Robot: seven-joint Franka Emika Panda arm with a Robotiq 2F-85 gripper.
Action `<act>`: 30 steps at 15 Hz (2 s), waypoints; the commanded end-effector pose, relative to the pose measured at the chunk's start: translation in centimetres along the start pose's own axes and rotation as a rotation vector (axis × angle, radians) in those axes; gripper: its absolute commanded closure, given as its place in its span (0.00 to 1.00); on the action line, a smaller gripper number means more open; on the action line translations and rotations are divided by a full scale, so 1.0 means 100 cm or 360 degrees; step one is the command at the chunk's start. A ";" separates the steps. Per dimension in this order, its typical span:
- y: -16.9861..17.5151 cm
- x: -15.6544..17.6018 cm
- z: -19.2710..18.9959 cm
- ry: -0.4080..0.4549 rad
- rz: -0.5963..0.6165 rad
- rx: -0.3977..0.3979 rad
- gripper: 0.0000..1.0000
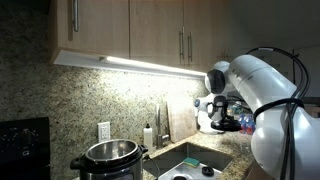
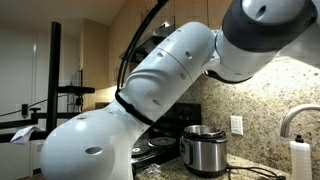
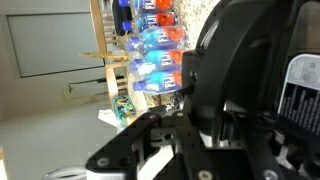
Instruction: Close the lid
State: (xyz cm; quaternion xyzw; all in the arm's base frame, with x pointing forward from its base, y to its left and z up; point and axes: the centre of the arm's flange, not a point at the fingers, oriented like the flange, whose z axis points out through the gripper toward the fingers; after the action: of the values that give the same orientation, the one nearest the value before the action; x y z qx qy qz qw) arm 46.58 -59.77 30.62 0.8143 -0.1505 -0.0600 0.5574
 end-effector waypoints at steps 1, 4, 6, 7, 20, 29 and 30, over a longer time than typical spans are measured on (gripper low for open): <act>0.021 -0.042 -0.042 0.0080 -0.0073 -0.0021 0.98; 0.014 -0.058 -0.061 0.0155 -0.0099 -0.0069 0.98; 0.009 -0.068 -0.073 0.0223 -0.0092 -0.0106 0.98; 0.006 -0.072 -0.079 0.0255 -0.0085 -0.0120 0.98; -0.040 -0.119 -0.184 0.0640 -0.0198 -0.0100 0.98; -0.058 -0.140 -0.264 0.0872 -0.0239 -0.0016 0.98; -0.059 -0.143 -0.274 0.0900 -0.0241 -0.0012 0.98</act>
State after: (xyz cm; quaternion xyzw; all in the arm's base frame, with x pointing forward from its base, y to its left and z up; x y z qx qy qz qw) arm 42.68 -31.74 31.59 0.8207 0.0676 0.0939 0.5595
